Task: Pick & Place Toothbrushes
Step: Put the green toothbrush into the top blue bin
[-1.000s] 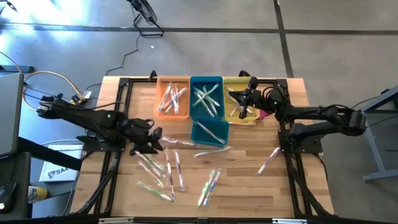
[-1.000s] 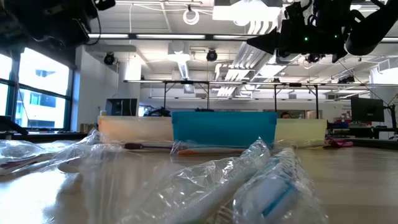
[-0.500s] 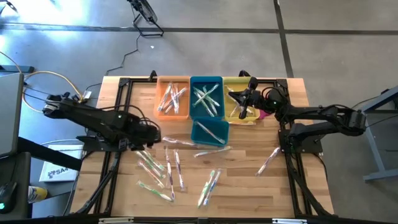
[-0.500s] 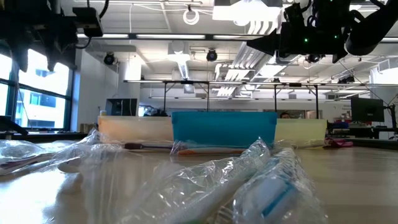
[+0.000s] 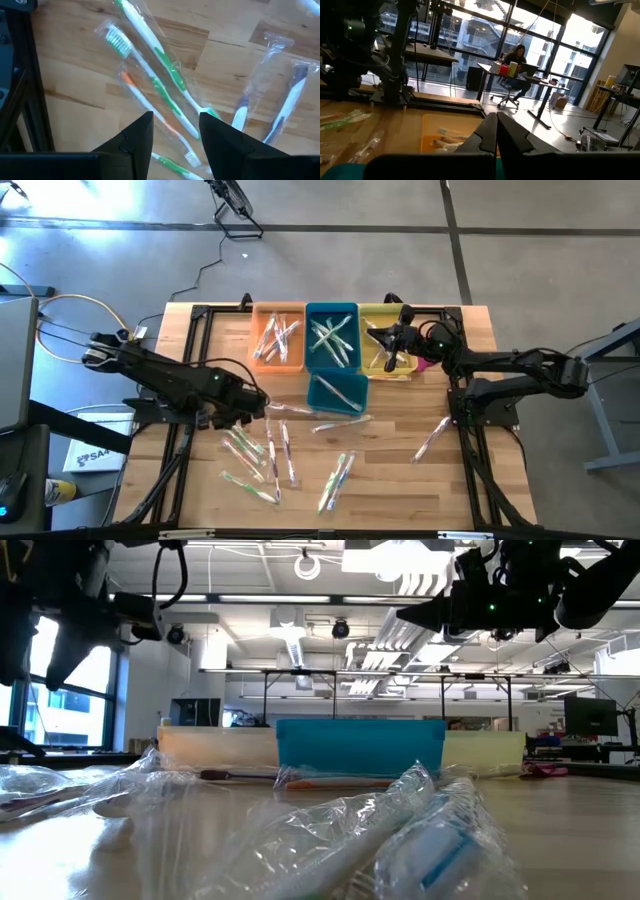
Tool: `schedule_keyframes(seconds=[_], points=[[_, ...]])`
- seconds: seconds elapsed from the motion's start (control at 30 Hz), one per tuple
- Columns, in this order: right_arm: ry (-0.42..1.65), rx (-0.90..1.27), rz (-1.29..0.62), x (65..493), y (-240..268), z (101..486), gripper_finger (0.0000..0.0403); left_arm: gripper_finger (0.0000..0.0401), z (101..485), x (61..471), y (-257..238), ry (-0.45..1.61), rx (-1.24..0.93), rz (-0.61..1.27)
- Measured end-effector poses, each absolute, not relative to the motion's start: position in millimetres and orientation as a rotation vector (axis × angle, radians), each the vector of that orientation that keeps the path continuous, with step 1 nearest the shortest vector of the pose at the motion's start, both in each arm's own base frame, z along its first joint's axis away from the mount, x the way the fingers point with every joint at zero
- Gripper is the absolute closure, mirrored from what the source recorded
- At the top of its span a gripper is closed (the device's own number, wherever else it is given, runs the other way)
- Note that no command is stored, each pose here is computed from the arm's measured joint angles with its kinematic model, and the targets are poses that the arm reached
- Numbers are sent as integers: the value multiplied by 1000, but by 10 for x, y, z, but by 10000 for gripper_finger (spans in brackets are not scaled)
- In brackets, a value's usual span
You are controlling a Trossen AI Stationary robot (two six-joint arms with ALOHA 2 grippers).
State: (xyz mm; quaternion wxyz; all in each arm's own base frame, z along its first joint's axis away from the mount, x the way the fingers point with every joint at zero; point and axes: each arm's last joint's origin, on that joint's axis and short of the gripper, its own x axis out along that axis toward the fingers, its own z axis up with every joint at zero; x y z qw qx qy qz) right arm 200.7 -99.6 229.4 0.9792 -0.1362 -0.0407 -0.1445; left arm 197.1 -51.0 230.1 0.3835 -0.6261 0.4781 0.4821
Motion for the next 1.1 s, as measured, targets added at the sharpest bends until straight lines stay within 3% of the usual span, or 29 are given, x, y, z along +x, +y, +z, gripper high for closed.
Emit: schedule_keyframes(seconds=[0.77, 0.93, 1.1], points=[[-80, -278, -291, 2007, -996, 2292, 401, 247, 2300, 2052, -463, 961, -1555, 1246], [-80, -278, -291, 2008, -996, 2292, 401, 247, 2302, 2056, -431, 876, -1458, 1245], [-80, -278, -291, 2007, -996, 2292, 401, 247, 2293, 2008, -434, 926, -1467, 1295]])
